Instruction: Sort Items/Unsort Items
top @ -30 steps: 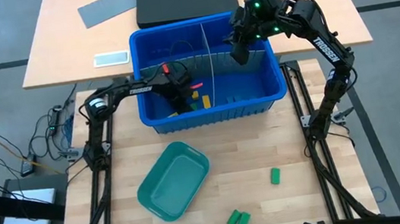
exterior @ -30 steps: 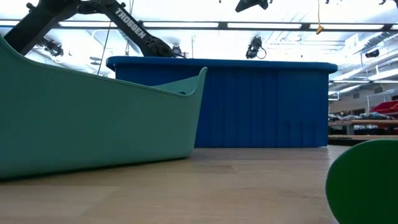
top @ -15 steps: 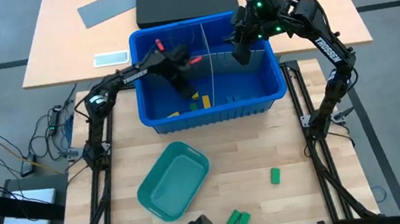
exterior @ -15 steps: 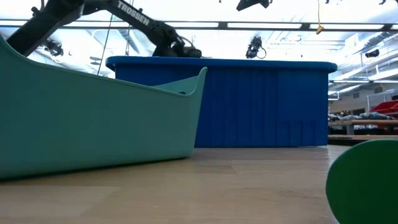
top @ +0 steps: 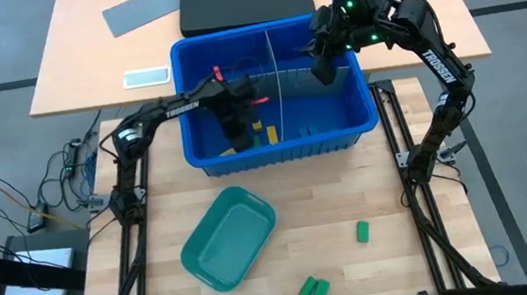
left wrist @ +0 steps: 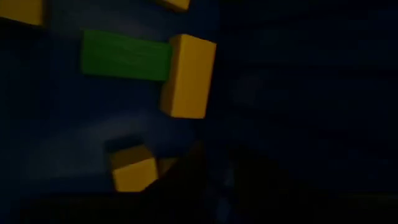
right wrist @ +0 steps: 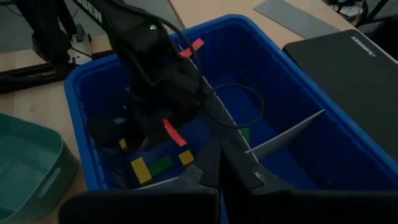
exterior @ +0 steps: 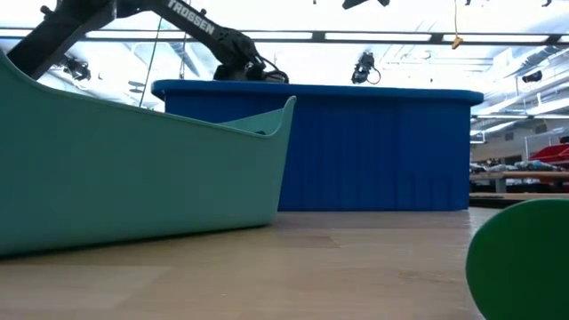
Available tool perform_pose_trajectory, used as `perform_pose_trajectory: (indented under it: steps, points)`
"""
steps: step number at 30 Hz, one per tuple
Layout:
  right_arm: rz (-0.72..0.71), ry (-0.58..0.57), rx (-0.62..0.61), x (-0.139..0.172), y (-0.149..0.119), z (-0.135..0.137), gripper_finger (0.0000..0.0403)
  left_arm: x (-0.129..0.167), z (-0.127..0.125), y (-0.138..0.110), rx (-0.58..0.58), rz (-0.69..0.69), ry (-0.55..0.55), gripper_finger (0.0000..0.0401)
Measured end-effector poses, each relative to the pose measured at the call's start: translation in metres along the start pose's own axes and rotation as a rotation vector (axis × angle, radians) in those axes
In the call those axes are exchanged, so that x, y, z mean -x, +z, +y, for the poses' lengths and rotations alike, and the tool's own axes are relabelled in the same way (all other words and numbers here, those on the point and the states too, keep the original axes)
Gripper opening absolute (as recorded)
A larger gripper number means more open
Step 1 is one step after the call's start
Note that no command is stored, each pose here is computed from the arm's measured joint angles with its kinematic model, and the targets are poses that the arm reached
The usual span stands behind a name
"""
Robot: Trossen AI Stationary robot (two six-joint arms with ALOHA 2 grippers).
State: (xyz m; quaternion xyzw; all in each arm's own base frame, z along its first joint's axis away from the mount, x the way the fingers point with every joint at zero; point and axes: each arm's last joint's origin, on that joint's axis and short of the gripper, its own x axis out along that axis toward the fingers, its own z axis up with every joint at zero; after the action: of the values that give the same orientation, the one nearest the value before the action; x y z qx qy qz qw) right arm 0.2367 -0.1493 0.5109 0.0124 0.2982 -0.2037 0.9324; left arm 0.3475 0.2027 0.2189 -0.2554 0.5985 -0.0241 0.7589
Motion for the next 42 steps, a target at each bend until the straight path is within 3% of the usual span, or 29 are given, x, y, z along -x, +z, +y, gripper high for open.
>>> perform_pose_trajectory:
  steps: [3,9,14,19,25,30,35,42]
  points:
    - [0.001,0.000,0.001,0.000,0.000,0.000,0.0000,-0.013,-0.001,-0.001,0.033,-0.020,-0.007,0.0126]
    - [0.001,0.000,0.013,0.000,0.000,0.000,0.0000,-0.034,0.013,0.002,0.098,-0.068,0.217,0.0202]
    - [0.000,0.000,0.030,0.000,0.000,0.000,0.0000,-0.046,0.013,-0.003,0.093,-0.058,0.199,0.0244]
    - [0.000,0.000,0.037,0.000,0.000,0.000,0.0000,-0.062,0.006,-0.010,0.075,-0.042,0.151,0.0252]
    - [-0.002,-0.001,0.045,0.000,0.000,0.000,0.0000,-0.078,-0.003,-0.014,0.044,-0.052,0.090,0.0201]
    - [-0.010,-0.003,0.046,0.000,0.001,0.000,0.0000,-0.084,-0.008,-0.008,-0.006,-0.114,0.013,0.0110]
    - [-0.009,-0.003,0.045,0.000,0.001,0.000,0.0000,-0.083,-0.007,-0.006,-0.028,-0.129,0.007,0.0013]
    - [-0.008,-0.002,0.045,0.000,0.001,0.000,0.0000,-0.061,0.001,0.000,-0.002,-0.130,-0.052,0.0003]
